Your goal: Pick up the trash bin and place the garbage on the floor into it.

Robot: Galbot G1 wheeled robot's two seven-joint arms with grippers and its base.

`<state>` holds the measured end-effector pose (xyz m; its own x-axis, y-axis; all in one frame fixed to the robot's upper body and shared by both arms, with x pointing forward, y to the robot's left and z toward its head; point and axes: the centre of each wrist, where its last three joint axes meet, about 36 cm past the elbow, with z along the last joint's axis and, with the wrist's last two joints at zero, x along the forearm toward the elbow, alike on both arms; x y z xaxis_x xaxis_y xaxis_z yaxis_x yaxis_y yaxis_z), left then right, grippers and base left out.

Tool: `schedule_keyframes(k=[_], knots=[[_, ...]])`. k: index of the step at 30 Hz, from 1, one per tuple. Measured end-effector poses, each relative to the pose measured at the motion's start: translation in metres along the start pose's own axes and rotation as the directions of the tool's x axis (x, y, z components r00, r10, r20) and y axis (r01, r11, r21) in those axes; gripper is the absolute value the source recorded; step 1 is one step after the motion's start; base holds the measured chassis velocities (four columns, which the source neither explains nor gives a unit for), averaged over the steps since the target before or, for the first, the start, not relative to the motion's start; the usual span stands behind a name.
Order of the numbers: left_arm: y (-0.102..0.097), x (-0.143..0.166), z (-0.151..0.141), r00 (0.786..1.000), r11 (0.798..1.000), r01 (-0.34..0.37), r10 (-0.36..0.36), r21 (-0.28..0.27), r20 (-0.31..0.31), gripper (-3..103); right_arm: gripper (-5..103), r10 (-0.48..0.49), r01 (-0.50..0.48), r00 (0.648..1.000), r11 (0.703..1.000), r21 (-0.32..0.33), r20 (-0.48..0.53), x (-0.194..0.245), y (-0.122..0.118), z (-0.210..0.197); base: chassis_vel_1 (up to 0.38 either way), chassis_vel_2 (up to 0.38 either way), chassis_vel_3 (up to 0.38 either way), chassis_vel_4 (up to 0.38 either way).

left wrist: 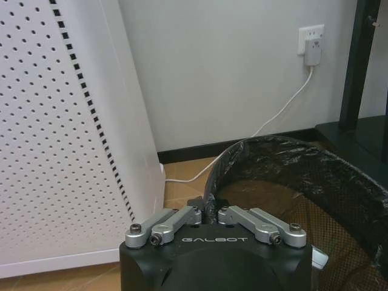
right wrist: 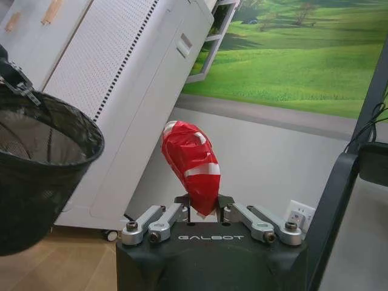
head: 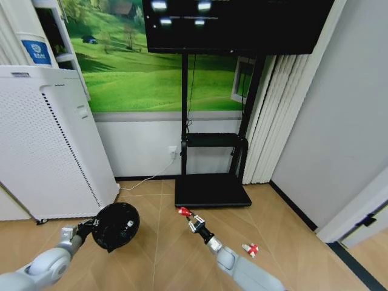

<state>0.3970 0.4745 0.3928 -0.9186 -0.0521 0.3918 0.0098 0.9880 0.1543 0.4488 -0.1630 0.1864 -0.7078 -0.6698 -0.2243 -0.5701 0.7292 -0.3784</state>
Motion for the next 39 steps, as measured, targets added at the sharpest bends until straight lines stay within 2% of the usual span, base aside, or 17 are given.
schedule_keyframes(k=[5,17,22,26,30,39], knots=[[-0.003,-0.013,-0.005,1.000,1.000,-0.014,0.014,0.006,0.006,6,20,-0.005,0.005,1.000,1.000,-0.008,0.012,-0.005,0.010,-0.002,0.000,0.000,0.000,0.000],[-0.021,-0.023,0.012,0.998,0.998,-0.056,0.056,-0.009,-0.009,6,20,-0.032,0.033,0.999,0.999,-0.010,0.038,-0.016,0.019,-0.007,0.000,0.000,0.000,0.000],[-0.039,-0.034,0.020,0.996,0.995,-0.094,0.094,-0.015,-0.012,6,20,-0.071,0.073,0.995,0.997,-0.032,0.065,-0.030,0.040,-0.013,0.000,0.000,0.000,0.000],[-0.048,-0.049,0.007,0.994,0.994,-0.108,0.108,-0.010,0.004,6,20,-0.120,0.125,0.987,0.991,-0.047,0.109,-0.050,0.059,-0.023,0.000,0.000,0.000,0.000],[-0.053,-0.059,0.001,0.994,0.994,-0.113,0.113,-0.010,0.009,6,20,-0.137,0.143,0.983,0.989,-0.046,0.124,-0.063,0.063,-0.026,0.000,0.000,0.000,0.000],[-0.086,-0.071,-0.003,0.989,0.989,-0.146,0.146,0.011,0.008,6,20,-0.158,0.163,0.981,0.986,-0.040,0.116,-0.084,0.072,-0.022,0.000,0.000,0.000,0.000]])
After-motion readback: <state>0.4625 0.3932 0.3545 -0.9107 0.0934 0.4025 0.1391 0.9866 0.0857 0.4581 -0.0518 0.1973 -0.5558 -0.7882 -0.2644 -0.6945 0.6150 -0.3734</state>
